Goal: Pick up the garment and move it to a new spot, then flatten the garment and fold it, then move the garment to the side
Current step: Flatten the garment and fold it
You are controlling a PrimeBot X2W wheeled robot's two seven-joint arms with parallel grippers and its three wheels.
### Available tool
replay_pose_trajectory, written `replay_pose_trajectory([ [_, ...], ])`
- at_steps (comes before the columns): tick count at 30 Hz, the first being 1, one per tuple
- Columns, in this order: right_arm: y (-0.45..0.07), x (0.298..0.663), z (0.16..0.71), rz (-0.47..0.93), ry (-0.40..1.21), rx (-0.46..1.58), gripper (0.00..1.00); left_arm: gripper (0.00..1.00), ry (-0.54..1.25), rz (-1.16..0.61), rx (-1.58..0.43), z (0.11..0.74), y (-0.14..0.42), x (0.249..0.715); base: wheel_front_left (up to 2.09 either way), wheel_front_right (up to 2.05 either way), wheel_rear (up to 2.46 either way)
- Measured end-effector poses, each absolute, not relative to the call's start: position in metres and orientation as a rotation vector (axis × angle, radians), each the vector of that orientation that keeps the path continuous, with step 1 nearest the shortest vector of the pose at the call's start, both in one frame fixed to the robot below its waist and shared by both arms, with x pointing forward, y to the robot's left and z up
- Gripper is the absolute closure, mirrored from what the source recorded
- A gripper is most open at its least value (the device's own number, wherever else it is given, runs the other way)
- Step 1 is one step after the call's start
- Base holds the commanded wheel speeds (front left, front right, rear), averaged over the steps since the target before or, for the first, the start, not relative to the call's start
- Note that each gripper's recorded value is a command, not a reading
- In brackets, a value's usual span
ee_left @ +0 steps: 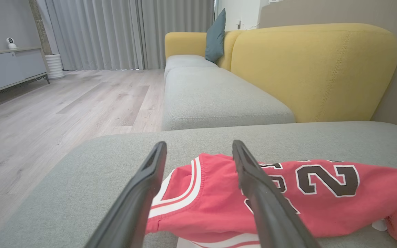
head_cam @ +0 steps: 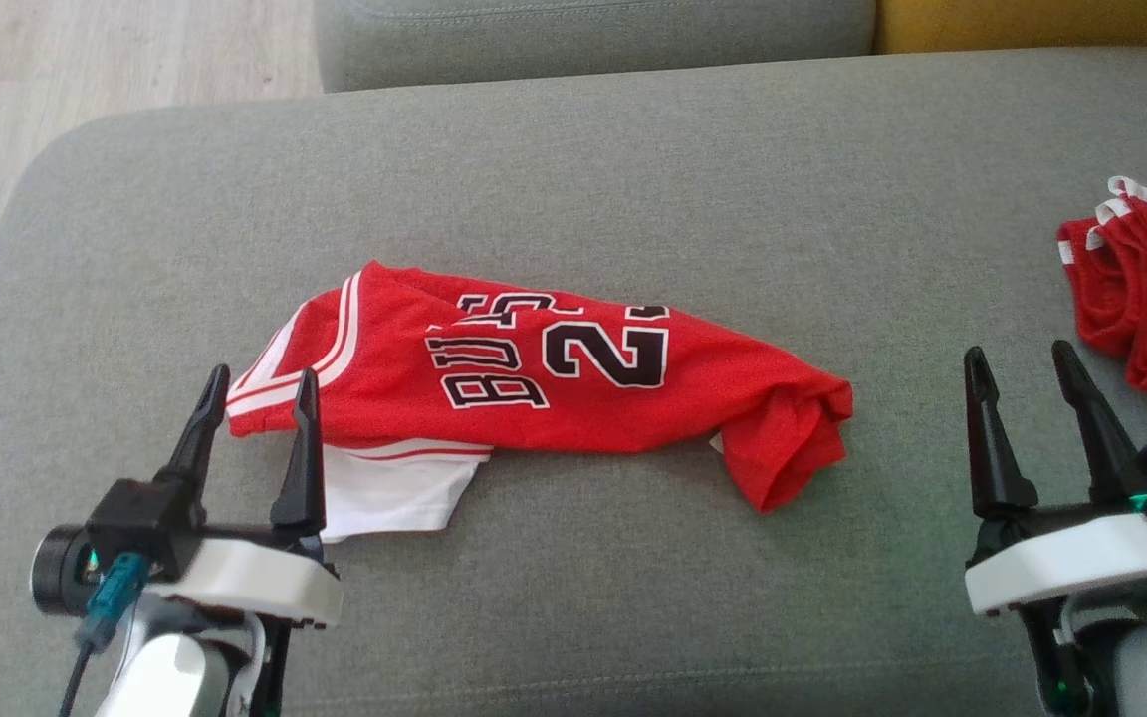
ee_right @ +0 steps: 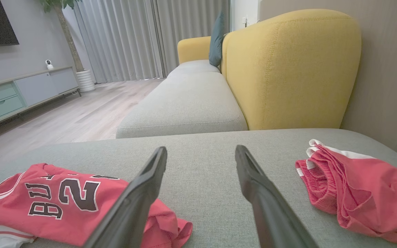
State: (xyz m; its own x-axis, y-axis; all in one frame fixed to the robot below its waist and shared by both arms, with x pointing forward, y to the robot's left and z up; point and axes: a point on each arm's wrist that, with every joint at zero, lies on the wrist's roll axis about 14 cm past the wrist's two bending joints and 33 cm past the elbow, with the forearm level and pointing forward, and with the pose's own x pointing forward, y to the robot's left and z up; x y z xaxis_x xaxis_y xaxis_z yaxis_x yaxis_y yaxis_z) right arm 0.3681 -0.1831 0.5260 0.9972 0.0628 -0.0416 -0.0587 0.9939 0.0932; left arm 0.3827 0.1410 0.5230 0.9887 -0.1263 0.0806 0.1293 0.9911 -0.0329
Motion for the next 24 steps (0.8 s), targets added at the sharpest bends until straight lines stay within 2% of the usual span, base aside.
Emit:
replay_pose_trajectory([
  [15, -0.181, 0.370, 0.523, 0.067, 0.054, 0.099, 0.00, 0.00, -0.075, -0.125, -0.039, 0.520, 0.143, 0.382, 0.00, 0.00, 0.00],
  [21, -0.178, 0.372, 0.494, 0.073, 0.156, 0.105, 0.00, 0.00, -0.060, -0.134, -0.035, 0.514, 0.140, 0.385, 0.00, 0.00, 0.00],
  [24, -0.176, 0.373, 0.462, 0.073, 0.255, 0.114, 0.00, 0.00, -0.069, -0.146, -0.030, 0.515, 0.137, 0.395, 0.00, 0.00, 0.00],
])
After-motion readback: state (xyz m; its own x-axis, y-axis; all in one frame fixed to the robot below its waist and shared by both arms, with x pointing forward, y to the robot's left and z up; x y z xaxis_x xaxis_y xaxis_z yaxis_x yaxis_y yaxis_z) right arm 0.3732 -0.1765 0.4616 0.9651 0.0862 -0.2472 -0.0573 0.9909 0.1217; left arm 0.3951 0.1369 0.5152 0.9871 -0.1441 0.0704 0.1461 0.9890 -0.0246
